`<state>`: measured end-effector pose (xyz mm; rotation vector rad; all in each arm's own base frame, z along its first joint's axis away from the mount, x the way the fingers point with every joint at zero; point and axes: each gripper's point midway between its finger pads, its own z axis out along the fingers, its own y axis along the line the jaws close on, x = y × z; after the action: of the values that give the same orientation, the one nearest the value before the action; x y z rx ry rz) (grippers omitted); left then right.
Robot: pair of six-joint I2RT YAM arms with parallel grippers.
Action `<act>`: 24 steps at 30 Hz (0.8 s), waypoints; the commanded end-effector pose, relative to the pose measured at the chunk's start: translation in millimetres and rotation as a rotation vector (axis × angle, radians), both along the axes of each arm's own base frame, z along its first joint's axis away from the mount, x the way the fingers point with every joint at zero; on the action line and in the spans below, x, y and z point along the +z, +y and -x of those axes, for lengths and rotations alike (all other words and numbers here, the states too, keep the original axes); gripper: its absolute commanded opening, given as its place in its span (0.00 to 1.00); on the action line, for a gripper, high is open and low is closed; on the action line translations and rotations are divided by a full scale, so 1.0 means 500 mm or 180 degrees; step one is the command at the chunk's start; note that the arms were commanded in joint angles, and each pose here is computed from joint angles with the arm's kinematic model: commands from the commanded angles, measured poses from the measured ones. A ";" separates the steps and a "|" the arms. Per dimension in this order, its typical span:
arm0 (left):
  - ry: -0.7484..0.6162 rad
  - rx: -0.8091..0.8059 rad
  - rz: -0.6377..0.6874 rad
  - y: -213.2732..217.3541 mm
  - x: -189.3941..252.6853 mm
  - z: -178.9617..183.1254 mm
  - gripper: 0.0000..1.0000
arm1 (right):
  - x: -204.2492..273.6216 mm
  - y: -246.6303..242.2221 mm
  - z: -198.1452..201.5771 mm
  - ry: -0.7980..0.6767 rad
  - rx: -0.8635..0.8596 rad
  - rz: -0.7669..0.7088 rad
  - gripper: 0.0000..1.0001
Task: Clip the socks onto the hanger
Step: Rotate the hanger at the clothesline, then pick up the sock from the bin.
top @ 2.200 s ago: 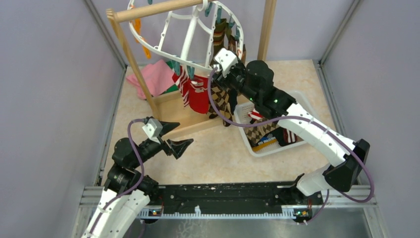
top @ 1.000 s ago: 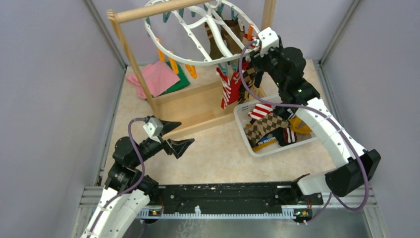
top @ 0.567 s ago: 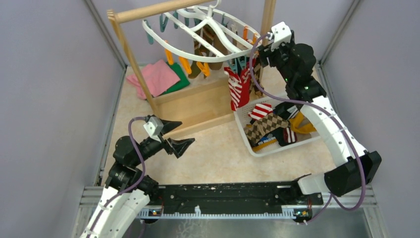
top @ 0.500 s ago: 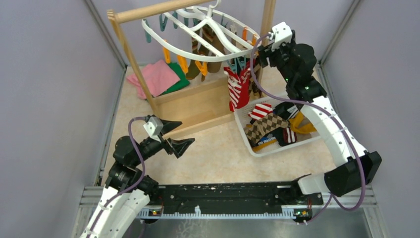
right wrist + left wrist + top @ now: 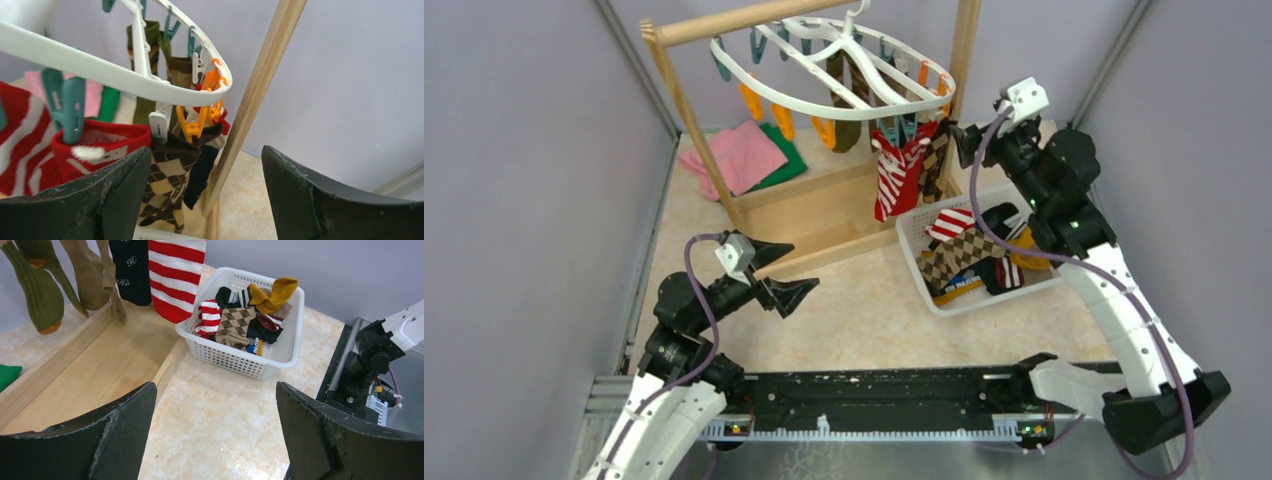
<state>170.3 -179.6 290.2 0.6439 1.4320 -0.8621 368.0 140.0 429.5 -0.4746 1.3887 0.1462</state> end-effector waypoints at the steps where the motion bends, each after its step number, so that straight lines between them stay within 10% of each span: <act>1: -0.0151 -0.0057 0.0080 -0.005 0.016 0.001 0.94 | 0.016 0.002 0.068 0.0003 0.0226 -0.0201 0.81; 12: 0.0062 -0.0316 0.0511 -0.034 -0.019 0.006 0.97 | -0.134 -0.008 0.169 0.0503 0.0392 -0.0382 0.83; 24: 0.0197 -0.0335 0.0602 -0.043 -0.041 -0.008 0.98 | -0.448 -0.048 0.093 0.1797 -0.0514 -0.1137 0.79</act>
<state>175.8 -200.2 248.8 0.5373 1.4503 -1.0912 300.3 125.3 227.0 -0.2700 1.8466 0.3734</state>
